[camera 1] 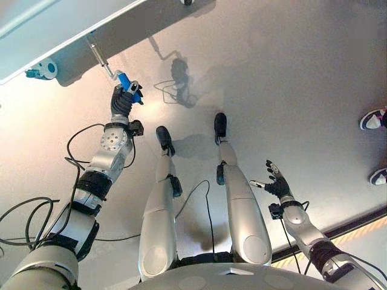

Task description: Raise the hospital bed

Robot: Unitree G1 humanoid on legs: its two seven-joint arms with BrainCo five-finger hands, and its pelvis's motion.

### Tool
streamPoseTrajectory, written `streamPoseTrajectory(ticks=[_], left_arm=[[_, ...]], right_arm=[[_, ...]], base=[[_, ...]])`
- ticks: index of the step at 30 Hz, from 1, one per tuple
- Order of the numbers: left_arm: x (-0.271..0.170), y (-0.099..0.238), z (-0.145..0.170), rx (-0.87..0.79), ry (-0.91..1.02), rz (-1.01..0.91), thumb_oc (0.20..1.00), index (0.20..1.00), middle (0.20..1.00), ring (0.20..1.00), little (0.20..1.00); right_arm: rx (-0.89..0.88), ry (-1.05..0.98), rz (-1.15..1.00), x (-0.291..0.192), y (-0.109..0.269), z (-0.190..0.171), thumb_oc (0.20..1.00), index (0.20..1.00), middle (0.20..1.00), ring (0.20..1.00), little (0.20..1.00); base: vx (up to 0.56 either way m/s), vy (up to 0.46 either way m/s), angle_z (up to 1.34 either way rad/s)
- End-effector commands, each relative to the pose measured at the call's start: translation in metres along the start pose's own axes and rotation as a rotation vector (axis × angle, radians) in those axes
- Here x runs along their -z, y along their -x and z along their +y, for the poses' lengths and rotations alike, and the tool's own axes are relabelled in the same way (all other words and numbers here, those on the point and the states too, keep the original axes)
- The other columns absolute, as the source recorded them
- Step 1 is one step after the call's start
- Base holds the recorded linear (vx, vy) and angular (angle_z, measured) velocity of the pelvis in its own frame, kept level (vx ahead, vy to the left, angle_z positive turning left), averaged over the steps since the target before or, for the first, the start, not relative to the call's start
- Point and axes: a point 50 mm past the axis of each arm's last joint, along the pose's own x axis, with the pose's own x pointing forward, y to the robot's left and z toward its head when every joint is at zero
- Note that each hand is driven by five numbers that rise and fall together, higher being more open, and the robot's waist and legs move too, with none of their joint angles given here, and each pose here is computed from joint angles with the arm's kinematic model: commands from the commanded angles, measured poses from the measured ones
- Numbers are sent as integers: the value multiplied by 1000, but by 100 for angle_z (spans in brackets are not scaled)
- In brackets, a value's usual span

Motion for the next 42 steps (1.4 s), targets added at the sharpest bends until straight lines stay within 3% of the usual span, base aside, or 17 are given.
streamPoseTrajectory(ticks=[1,20,42], left_arm=[[-55,-11,26,-78,36,-262,200,200,200,200,200],[-21,8,82,-293,-8,-122,200,200,200,200,200],[-14,-25,106,-406,-252,92,200,200,200,200,200]], right_arm=[[55,37,75,23,15,-18,1000,1000,1000,1000,1000],[68,24,84,23,14,-17,1000,1000,1000,1000,1000],[0,-17,16,7,8,1,1000,1000,1000,1000,1000]], base=[[6,15,19],[12,20,12],[6,10,2]])
